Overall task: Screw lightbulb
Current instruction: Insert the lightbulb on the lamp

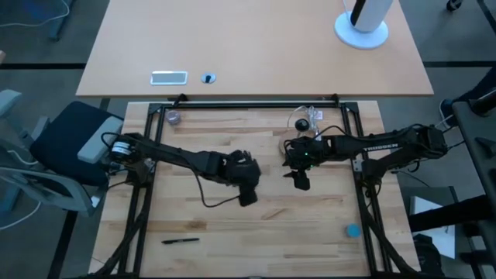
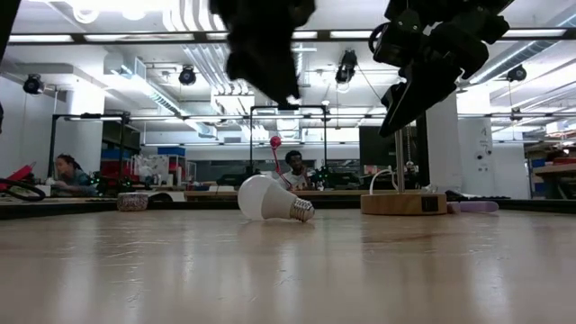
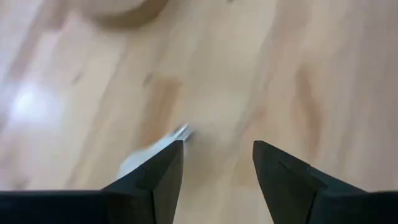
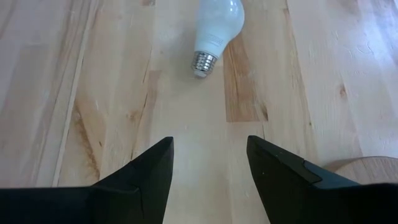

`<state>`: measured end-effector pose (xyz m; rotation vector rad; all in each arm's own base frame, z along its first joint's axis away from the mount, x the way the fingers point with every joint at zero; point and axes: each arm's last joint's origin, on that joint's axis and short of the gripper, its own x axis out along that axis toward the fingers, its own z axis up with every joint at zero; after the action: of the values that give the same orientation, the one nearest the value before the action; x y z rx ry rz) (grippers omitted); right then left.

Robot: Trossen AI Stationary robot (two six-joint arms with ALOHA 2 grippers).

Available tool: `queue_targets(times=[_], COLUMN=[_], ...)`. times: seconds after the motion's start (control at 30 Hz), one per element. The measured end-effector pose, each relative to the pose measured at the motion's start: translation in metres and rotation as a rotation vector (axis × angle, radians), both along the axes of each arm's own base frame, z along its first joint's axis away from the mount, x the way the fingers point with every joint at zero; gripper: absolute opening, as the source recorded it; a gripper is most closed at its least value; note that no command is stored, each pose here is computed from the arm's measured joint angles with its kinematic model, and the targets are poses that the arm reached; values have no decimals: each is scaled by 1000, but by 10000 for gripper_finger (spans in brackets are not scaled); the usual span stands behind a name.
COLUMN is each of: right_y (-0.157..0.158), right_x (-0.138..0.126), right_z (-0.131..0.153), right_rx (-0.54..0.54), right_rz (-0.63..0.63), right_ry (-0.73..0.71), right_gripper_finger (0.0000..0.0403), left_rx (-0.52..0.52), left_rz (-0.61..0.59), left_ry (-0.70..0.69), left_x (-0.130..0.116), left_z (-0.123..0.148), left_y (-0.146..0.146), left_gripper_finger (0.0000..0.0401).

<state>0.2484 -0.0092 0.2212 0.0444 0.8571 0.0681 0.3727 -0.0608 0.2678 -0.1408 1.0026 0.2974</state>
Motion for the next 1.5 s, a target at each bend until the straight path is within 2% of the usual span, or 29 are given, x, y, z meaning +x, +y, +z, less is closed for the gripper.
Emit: queue_targets(times=[0.23, 0.4, 0.5, 0.7, 0.87, 1.0, 1.1, 1.2, 1.33, 1.5], right_y=[0, 0, 0, 0, 2, 5, 10, 17, 20, 16], right_x=[2, 2, 6, 13, 14, 17, 18, 24, 43, 74], right_z=[1, 2, 5, 14, 14, 13, -1, -18, -36, -56], right_rx=[-1, -1, -5, 28, 8, 13, 23, 45, 58, 26], right_rz=[0, 0, 2, -31, -1, 4, 18, 26, 16, -67], right_ry=[-21, -25, -83, -193, -202, -232, -215, -259, -348, -287], right_gripper_finger=[199, 199, 199, 199, 199, 199, 199, 199, 199, 199], left_rx=[50, 38, 83, 143, 112, 146, 181, 233, 361, 455], left_rz=[41, 143, 212, 300, 400, 361, 323, 287, 235, 233], left_ry=[63, 67, 49, 49, 27, 46, 43, 19, 25, 63], left_x=[-15, -25, -30, -43, -53, -54, -54, -53, -56, -66], left_z=[3, 7, 4, -21, -35, -38, -33, -27, -29, -45], left_y=[-8, -15, -22, -36, -40, -39, -39, -39, -39, -34], left_gripper_finger=[185, 185, 185, 185, 185, 185, 185, 185, 185, 185])
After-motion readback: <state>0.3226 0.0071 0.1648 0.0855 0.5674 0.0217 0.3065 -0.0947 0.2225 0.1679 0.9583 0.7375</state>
